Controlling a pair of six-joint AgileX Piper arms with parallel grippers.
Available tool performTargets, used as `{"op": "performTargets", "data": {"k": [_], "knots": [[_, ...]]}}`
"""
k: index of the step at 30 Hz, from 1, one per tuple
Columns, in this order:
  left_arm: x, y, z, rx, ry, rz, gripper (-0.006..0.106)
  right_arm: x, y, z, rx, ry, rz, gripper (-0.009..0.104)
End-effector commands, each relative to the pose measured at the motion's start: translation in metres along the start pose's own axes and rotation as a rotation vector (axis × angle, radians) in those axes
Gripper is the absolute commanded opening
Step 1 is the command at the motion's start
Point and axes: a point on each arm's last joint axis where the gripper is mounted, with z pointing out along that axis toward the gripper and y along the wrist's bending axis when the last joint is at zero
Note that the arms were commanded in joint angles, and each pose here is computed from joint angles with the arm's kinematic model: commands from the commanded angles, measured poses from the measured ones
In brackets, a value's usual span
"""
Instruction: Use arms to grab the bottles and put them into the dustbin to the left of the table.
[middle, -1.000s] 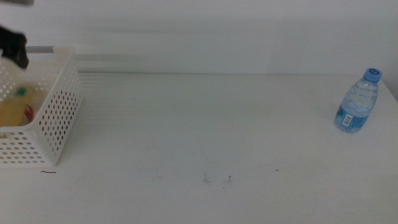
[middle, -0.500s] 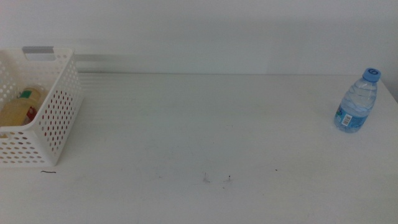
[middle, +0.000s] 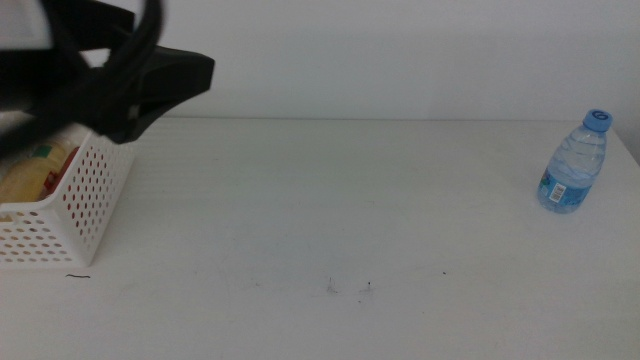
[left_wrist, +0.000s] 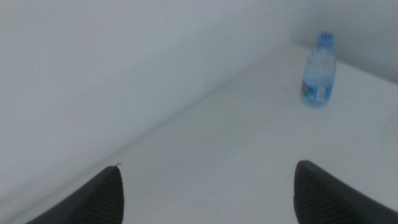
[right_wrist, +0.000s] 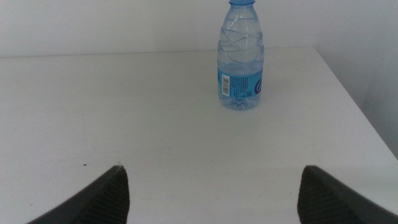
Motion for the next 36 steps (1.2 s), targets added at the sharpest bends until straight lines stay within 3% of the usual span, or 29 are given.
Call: {"op": "performTargets", "data": {"k": [1,15,22,36], "knots": [[-0.001,-0.005,-0.012,-0.038,-0.09,0.008,0.094,0.0,-0.001,0.0,0.009,-0.016,-0.011,0.093],[-0.001,-0.024,-0.028,0.106,-0.06,-0.029,0.094,0.0,-0.001,0.0,0.009,-0.016,-0.011,0.093],[0.009,-0.014,-0.028,0.001,0.132,-0.226,0.094,0.0,-0.001,0.0,0.009,-0.016,-0.011,0.093],[0.001,-0.023,-0.025,0.039,0.057,-0.217,0.094,0.0,-0.001,0.0,0.009,-0.016,-0.011,0.093]]}}
